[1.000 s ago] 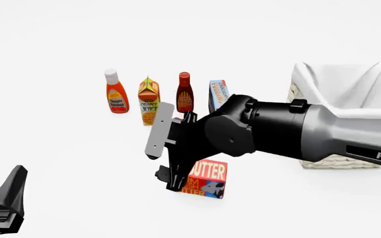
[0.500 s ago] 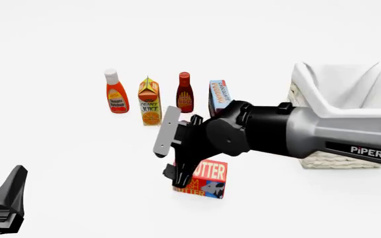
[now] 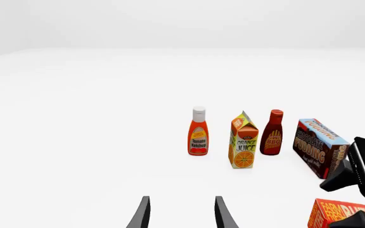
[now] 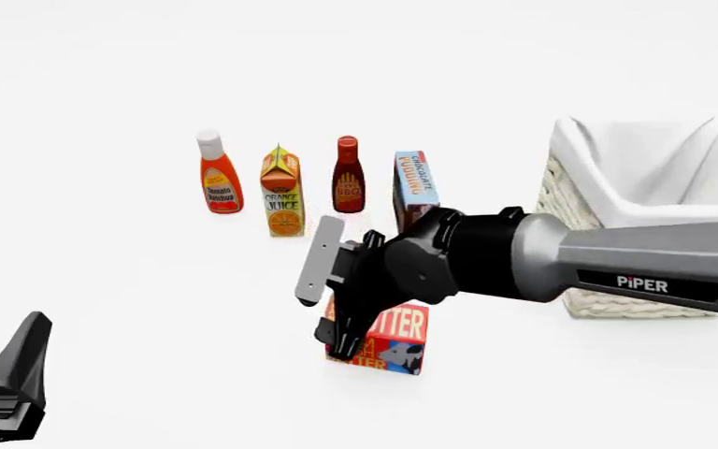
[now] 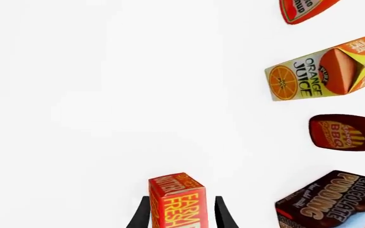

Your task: Pick the butter and place it in the basket.

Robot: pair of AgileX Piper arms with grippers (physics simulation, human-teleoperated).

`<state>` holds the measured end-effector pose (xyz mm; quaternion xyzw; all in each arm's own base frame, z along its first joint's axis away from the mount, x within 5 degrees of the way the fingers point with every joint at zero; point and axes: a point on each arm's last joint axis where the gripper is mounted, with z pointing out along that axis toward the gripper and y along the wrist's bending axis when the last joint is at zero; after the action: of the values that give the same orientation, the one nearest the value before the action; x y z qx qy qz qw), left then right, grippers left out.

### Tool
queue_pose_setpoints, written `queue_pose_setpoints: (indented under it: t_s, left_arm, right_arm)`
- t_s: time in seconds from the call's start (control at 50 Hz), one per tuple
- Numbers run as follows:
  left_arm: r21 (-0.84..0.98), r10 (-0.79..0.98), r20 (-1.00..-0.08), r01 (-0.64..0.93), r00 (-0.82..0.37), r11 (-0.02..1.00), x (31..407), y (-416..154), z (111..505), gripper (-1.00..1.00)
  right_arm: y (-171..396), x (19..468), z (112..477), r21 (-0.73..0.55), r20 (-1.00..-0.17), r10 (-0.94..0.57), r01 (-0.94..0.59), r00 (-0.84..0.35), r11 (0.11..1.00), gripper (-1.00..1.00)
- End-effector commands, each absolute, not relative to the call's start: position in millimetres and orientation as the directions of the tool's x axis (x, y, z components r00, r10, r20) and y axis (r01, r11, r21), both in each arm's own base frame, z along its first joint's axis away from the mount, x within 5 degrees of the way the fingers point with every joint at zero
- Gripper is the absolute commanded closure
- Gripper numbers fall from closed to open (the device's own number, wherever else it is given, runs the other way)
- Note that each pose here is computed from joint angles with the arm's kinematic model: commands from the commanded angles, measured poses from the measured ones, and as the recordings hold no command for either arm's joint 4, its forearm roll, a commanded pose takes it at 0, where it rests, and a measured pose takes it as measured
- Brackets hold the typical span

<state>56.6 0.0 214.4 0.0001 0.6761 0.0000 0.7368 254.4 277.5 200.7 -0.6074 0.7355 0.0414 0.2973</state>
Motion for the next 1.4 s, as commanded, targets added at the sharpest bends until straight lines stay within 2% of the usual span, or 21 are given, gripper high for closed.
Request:
queue_pose_setpoints:
  t_s: [0.02, 0.82, 0.9, 0.92, 0.96, 0.98, 1.0, 1.06, 1.1, 1.12, 1.4]
  left_arm:
    - [0.000, 0.000, -0.996, 0.000, 0.086, 1.000, 56.6, 0.0, 214.4, -1.00]
    - [0.000, 0.000, -0.996, 0.000, 0.086, 1.000, 56.6, 0.0, 214.4, -1.00]
    - [0.000, 0.000, -0.996, 0.000, 0.086, 1.000, 56.6, 0.0, 214.4, -1.00]
    - [0.000, 0.000, -0.996, 0.000, 0.086, 1.000, 56.6, 0.0, 214.4, -1.00]
    - [0.000, 0.000, -0.996, 0.000, 0.086, 1.000, 56.6, 0.0, 214.4, -1.00]
    - [0.000, 0.000, -0.996, 0.000, 0.086, 1.000, 56.6, 0.0, 214.4, -1.00]
    - [0.000, 0.000, -0.996, 0.000, 0.086, 1.000, 56.6, 0.0, 214.4, -1.00]
    - [0.000, 0.000, -0.996, 0.000, 0.086, 1.000, 56.6, 0.0, 214.4, -1.00]
    - [0.000, 0.000, -0.996, 0.000, 0.086, 1.000, 56.6, 0.0, 214.4, -1.00]
    - [0.000, 0.000, -0.996, 0.000, 0.086, 1.000, 56.6, 0.0, 214.4, -1.00]
    - [0.000, 0.000, -0.996, 0.000, 0.086, 1.000, 56.6, 0.0, 214.4, -1.00]
  right_arm:
    - [276.2, 261.2, 190.0, -0.295, -0.479, -0.872, -0.917, -0.103, 0.270, -1.00]
    - [278.5, 272.6, 137.8, -0.256, -0.430, -0.889, -0.924, -0.155, 0.285, -1.00]
    - [284.9, 238.7, 143.2, -0.254, -0.468, -0.876, -0.933, -0.112, 0.255, -1.00]
    - [285.0, 244.3, 141.6, -0.251, -0.464, -0.877, -0.931, -0.125, 0.266, -1.00]
    - [286.5, 207.3, 150.3, -0.239, -0.509, -0.856, -0.940, -0.093, 0.245, -1.00]
    - [286.6, 207.3, 153.2, -0.238, -0.522, -0.847, -0.936, -0.101, 0.258, -1.00]
    - [285.4, 198.0, 158.4, -0.240, -0.545, -0.834, -0.936, -0.088, 0.255, 1.00]
    - [284.7, 200.9, 167.3, -0.249, -0.583, -0.807, -0.926, -0.089, 0.282, 1.00]
    - [278.0, 175.2, 178.0, -0.252, -0.623, -0.781, -0.932, -0.049, 0.260, 1.00]
    - [278.2, 185.3, 184.5, -0.259, -0.647, -0.760, -0.920, -0.059, 0.292, 1.00]
    - [259.0, 168.4, 224.5, -0.292, -0.722, -0.692, -0.905, -0.003, 0.308, 1.00]
